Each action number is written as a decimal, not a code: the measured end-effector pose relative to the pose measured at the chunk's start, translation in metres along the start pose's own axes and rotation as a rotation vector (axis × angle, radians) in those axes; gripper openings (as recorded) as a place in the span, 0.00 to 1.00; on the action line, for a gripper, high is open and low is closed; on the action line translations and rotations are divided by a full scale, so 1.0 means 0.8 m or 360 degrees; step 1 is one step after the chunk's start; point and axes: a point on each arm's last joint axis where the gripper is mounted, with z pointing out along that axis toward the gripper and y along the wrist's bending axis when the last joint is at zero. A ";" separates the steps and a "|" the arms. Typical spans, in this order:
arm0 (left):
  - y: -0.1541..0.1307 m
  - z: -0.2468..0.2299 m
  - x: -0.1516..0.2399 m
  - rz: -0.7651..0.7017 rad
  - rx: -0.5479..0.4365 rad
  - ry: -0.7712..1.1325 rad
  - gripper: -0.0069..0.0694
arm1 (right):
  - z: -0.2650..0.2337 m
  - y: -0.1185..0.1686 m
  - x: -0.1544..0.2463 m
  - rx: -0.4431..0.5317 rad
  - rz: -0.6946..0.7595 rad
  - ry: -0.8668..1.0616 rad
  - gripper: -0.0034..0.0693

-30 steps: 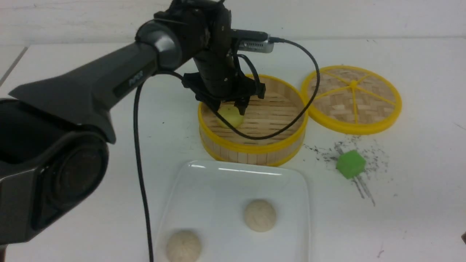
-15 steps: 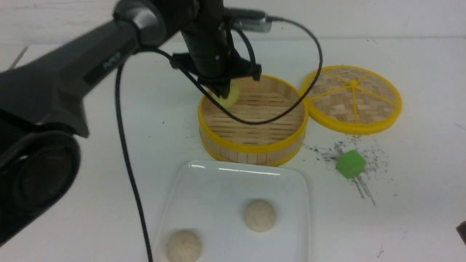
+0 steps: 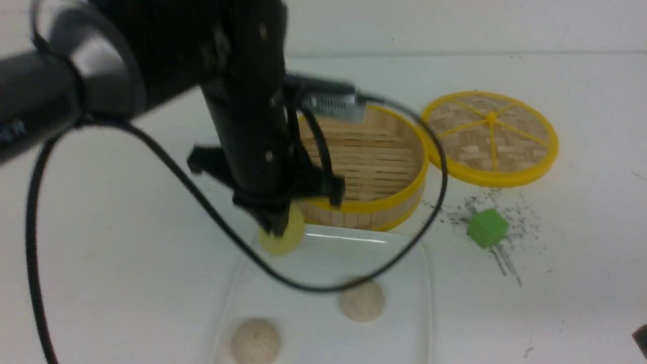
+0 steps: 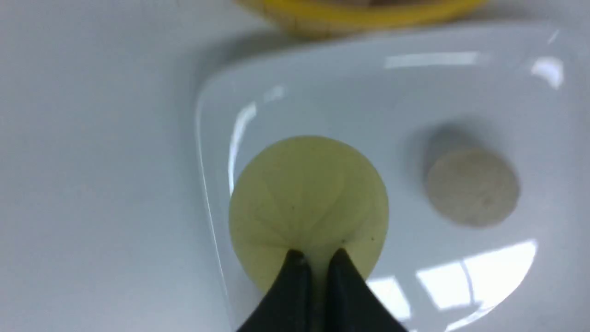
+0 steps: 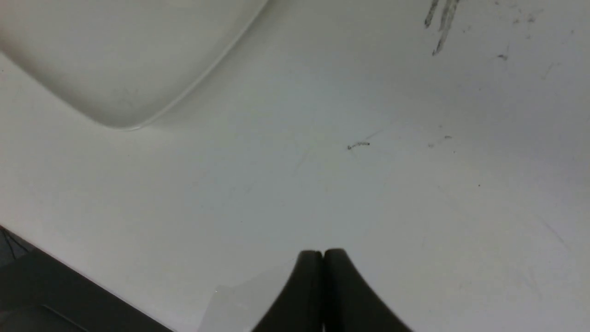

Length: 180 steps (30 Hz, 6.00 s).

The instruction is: Put the steamed buns into the plate on the white tablecloth.

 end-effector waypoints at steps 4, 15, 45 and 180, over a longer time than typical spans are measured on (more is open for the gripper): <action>-0.028 0.058 0.021 0.0033 0.0005 0.0049 0.17 | -0.001 -0.001 0.002 0.0006 -0.0004 -0.0001 0.07; -0.037 0.091 0.015 -0.0091 0.0013 0.0044 0.52 | -0.071 -0.013 0.069 0.0093 -0.0057 -0.0279 0.09; -0.032 -0.015 -0.008 -0.0035 0.0079 -0.0388 0.09 | -0.018 -0.020 0.120 -0.0107 0.0017 -0.1545 0.03; 0.153 0.061 0.385 -0.0581 -0.0431 -0.1683 0.17 | 0.097 -0.066 0.175 0.0654 0.0455 -0.1182 0.21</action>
